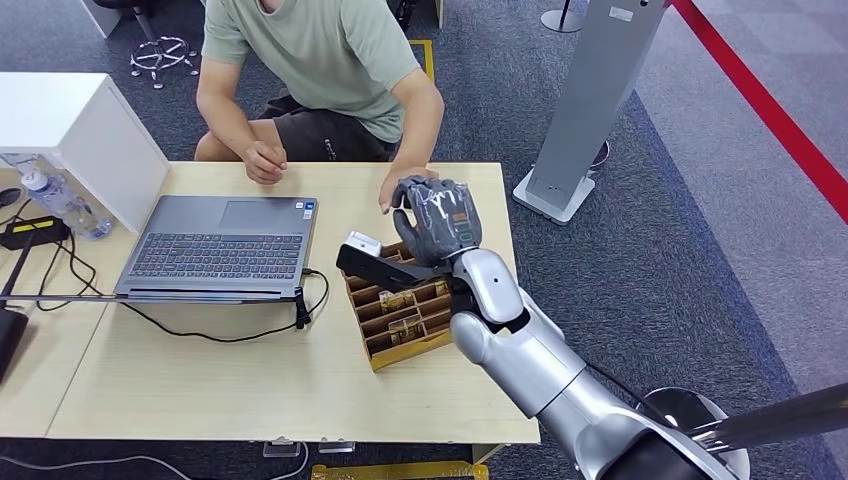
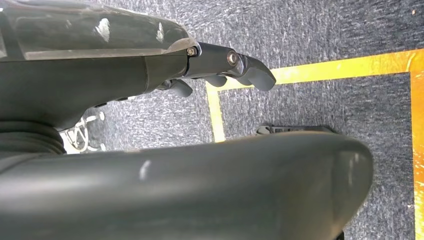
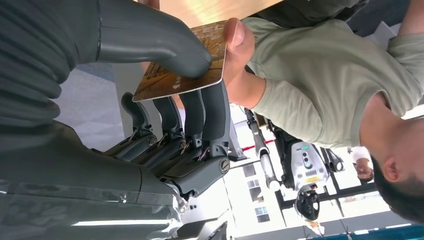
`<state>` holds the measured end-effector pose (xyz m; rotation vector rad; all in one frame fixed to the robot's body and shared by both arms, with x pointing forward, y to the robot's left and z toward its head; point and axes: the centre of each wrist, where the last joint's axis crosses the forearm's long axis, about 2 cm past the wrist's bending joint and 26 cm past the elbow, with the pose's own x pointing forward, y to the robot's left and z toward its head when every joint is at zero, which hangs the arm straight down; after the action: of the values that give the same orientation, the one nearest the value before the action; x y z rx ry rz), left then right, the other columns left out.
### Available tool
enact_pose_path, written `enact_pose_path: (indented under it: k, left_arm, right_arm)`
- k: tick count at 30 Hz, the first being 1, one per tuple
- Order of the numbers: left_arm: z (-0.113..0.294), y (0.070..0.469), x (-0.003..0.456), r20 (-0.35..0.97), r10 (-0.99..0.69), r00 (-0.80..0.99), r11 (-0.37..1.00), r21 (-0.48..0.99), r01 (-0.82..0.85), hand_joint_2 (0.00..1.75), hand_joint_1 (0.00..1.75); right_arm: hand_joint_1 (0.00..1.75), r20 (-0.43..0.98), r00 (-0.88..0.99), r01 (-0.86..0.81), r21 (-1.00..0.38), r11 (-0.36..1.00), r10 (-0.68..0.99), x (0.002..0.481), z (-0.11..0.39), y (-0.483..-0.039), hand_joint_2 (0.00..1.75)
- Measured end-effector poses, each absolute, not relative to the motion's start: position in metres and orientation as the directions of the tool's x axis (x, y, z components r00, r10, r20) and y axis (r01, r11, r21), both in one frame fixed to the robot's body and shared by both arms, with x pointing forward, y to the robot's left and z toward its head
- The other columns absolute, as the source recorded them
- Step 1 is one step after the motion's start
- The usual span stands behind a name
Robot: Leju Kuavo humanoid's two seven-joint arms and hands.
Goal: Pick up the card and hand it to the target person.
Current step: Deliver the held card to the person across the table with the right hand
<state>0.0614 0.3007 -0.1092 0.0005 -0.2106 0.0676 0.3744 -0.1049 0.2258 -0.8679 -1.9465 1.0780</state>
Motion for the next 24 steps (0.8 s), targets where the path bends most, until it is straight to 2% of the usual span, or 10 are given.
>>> enact_pose_path:
  k: [4,24]
  left_arm:
    - [-0.1092,0.3002,0.0614,0.209,0.065,0.976,0.998,-0.009,-0.065,0.0,0.0]
    - [-0.1093,0.2995,0.0607,0.206,0.051,0.977,0.999,-0.002,-0.052,0.0,0.0]
  right_arm:
    - [0.0,0.276,-0.497,0.193,-0.89,0.414,0.823,0.375,0.223,-0.1033,1.75]
    - [0.0,0.279,-0.485,0.186,-0.893,0.409,0.829,0.3748,0.2197,-0.1033,1.75]
